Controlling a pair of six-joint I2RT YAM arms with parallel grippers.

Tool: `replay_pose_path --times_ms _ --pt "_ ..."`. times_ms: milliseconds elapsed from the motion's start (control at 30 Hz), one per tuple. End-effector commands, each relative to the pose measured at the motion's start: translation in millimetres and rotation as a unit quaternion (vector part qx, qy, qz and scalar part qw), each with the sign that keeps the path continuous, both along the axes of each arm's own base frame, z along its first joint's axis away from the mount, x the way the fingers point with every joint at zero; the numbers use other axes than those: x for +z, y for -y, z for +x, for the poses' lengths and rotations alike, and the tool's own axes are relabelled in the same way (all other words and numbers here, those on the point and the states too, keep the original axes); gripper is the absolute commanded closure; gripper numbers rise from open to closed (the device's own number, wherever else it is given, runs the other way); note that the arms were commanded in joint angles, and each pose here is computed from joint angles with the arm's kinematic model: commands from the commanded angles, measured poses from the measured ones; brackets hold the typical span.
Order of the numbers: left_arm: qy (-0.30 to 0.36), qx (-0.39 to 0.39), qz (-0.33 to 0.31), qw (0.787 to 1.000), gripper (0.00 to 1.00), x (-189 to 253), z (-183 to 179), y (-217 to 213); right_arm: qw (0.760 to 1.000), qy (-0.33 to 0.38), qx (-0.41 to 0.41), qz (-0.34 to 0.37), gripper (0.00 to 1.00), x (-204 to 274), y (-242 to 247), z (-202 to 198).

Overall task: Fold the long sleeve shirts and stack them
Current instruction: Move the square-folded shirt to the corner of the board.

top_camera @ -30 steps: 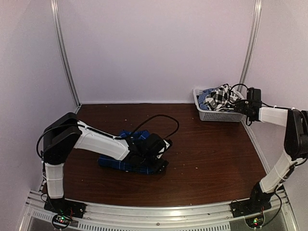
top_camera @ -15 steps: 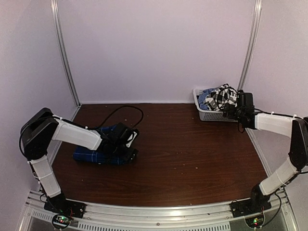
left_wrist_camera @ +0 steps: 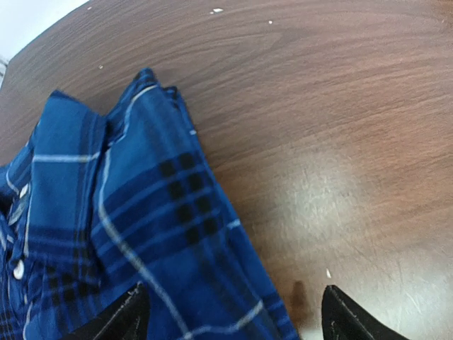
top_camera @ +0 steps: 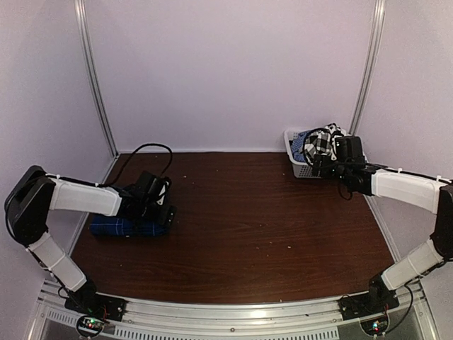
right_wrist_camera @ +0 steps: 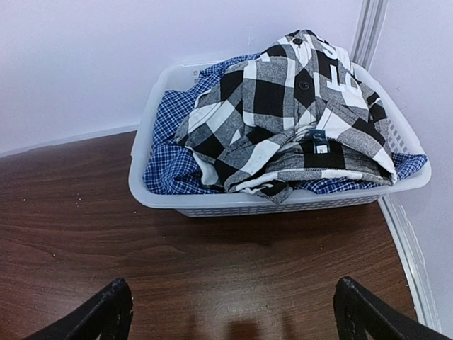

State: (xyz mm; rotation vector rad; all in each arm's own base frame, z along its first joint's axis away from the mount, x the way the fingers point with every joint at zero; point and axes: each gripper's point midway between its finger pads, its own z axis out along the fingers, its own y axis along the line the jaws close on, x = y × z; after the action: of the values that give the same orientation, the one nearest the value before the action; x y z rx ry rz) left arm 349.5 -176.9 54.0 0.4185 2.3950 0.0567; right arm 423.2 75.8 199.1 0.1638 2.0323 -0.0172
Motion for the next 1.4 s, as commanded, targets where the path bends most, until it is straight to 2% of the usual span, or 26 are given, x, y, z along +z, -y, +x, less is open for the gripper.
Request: replay_pose_path --times_ms 0,100,200,400,600,1000,1233,1367 --pt "0.031 0.017 -0.115 0.993 0.14 31 -10 9 1.000 0.011 0.010 0.018 0.00 11 -8 -8" --pt "0.054 0.025 -0.189 0.980 0.13 54 -24 10 1.000 0.009 0.018 0.019 0.00 11 -15 -10" --pt "0.060 0.060 -0.233 0.969 0.12 63 -43 -4 0.999 0.007 0.026 0.017 0.00 10 -21 -11" --pt "0.014 0.164 -0.214 0.963 0.12 30 -74 -45 0.999 0.006 0.041 0.024 0.00 8 -34 -11" --pt "-0.018 0.206 -0.191 0.960 0.10 1 -86 -59 0.998 -0.002 0.057 0.028 0.00 -1 -47 -9" --pt "-0.043 0.230 -0.149 0.961 0.10 -29 -57 -94 0.996 -0.011 0.081 0.024 0.00 -3 -60 -1" --pt "-0.026 0.255 -0.149 0.955 0.10 -24 -27 -118 0.995 -0.014 0.090 0.027 0.00 -6 -65 0" --pt "-0.014 0.245 -0.152 0.957 0.10 -15 -5 -114 0.995 -0.021 0.091 0.026 0.00 -15 -65 -2"
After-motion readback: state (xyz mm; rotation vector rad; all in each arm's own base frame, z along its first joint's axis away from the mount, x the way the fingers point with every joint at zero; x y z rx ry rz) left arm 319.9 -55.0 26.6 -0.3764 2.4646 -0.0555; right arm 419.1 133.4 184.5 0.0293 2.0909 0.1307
